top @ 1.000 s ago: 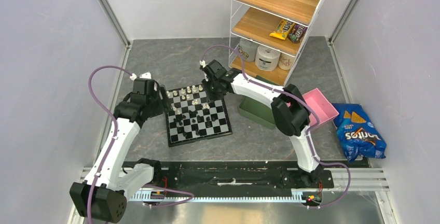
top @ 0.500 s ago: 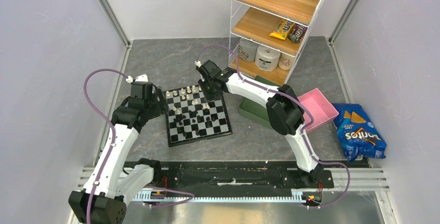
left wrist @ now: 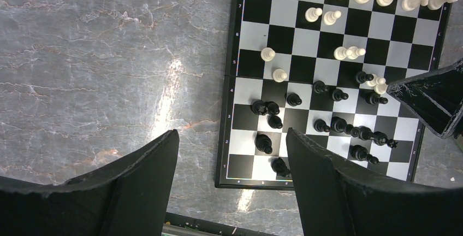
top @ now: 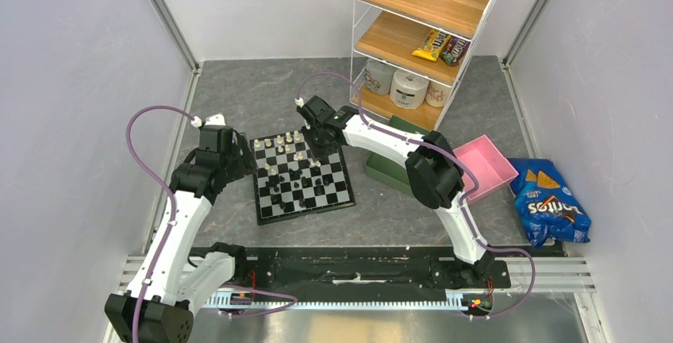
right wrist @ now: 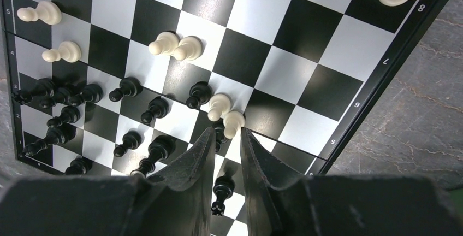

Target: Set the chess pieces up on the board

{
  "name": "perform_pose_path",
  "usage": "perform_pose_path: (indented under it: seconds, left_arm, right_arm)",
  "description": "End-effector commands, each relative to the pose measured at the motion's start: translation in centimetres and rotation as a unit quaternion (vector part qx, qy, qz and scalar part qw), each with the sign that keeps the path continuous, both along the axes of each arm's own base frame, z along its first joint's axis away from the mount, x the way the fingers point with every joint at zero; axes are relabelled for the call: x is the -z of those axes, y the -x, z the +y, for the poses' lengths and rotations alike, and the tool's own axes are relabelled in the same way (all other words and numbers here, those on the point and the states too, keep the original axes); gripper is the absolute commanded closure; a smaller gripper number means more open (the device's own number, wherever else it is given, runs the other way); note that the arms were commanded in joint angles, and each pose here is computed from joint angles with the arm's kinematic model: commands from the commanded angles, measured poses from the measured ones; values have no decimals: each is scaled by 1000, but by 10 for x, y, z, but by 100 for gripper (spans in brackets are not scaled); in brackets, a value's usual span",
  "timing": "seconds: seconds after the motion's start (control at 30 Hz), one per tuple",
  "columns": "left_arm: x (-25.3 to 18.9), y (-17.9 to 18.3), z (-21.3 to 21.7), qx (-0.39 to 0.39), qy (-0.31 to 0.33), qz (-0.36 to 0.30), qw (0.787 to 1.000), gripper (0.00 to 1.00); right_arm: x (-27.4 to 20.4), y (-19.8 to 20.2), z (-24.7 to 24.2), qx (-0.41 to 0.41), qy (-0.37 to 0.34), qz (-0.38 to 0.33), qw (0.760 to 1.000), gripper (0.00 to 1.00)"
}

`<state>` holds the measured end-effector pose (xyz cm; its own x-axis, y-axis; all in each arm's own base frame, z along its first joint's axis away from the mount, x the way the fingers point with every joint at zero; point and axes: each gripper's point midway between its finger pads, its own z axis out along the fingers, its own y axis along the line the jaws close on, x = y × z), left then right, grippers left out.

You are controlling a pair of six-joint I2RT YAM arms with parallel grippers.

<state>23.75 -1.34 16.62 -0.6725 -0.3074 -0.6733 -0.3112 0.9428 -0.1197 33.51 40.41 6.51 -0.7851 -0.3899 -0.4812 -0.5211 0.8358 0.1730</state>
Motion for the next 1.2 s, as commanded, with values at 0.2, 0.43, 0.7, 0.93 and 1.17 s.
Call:
perform_pose_path:
  seconds: [0.2, 0.43, 0.7, 0.93, 1.17]
  left_arm:
    - [-1, 1, 4, -15, 0, -5, 1000, 21]
    - [-1, 0, 4, -16, -1, -4, 1000, 20]
    - [0, 0, 4, -15, 0, -1, 1000, 20]
    - [1, -1, 3, -14, 2, 0, 1000, 21]
    - [2, -1, 3, -14, 3, 3, 1000, 21]
  right_arm:
    - [9, -2, -1, -3, 15, 0, 1000, 70]
    - [11, -5, -2, 1, 21, -5, 1000, 76]
    - [1, -31, -17, 32, 54, -60, 996, 85]
    - [0, -69, -31, 77, 40, -64, 994, 86]
    - [3, -87, -39, 98, 36, -64, 993, 86]
